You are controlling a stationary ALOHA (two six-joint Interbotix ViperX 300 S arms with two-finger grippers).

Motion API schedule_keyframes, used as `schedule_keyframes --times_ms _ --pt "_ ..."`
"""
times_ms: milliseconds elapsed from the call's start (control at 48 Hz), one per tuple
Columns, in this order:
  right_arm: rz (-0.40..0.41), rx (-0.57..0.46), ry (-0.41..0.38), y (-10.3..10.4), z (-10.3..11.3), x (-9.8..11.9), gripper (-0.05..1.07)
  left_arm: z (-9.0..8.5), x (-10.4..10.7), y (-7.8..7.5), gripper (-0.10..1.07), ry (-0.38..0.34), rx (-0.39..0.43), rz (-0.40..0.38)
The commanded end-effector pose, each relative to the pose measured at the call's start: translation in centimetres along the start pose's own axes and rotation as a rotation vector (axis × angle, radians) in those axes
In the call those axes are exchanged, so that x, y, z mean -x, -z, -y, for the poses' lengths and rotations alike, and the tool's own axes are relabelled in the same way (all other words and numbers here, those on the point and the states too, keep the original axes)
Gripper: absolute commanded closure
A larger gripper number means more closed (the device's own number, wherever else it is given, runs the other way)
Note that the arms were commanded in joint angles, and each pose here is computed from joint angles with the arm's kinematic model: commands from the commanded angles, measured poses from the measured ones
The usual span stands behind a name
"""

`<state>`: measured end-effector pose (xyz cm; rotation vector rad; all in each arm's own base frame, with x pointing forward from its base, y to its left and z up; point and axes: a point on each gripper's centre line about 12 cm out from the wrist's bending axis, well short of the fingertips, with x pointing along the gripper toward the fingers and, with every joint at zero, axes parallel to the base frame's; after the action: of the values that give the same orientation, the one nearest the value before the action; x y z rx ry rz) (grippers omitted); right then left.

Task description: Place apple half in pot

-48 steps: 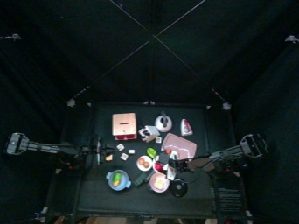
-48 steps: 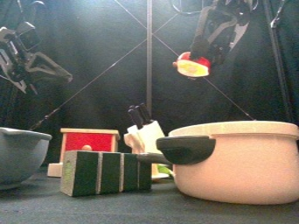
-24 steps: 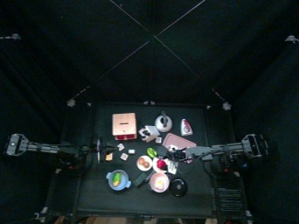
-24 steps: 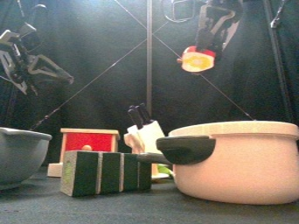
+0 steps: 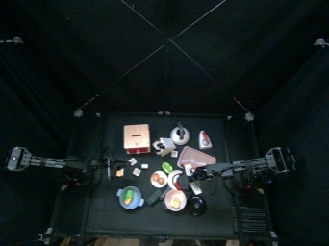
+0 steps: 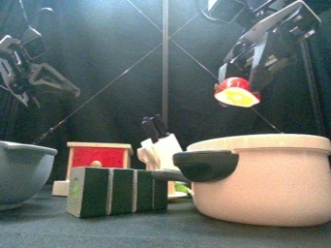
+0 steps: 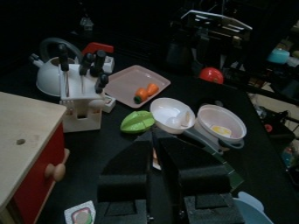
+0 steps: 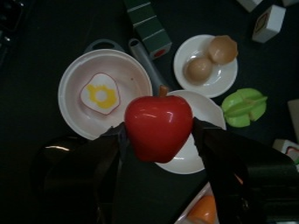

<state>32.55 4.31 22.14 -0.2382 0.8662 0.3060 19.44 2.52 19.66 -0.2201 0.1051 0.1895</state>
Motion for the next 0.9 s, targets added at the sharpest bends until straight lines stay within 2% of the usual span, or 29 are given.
schedule_keyframes --times_ms 0,104,354,625,875 --pt "0.054 0.085 0.004 -1.0 -1.2 0.3 0.32 0.1 -0.2 -0.6 0.48 0.002 0.003 0.018" --pt "0.058 0.13 0.011 -1.3 -1.5 -0.7 0.32 0.1 -0.2 -0.6 0.48 0.0 0.002 0.019" --pt "-0.021 0.246 -0.016 -1.0 -3.2 -3.9 0.32 0.0 -0.2 -0.5 0.48 -0.002 0.004 0.016" --pt "-0.04 0.296 -0.04 -1.7 -4.3 -5.1 0.32 0.0 -0.1 -0.4 0.48 -0.004 0.003 0.013" --pt "-0.125 0.411 -0.06 -1.1 -5.6 -6.7 0.32 -0.1 -0.1 -0.3 0.48 -0.006 0.003 0.012"
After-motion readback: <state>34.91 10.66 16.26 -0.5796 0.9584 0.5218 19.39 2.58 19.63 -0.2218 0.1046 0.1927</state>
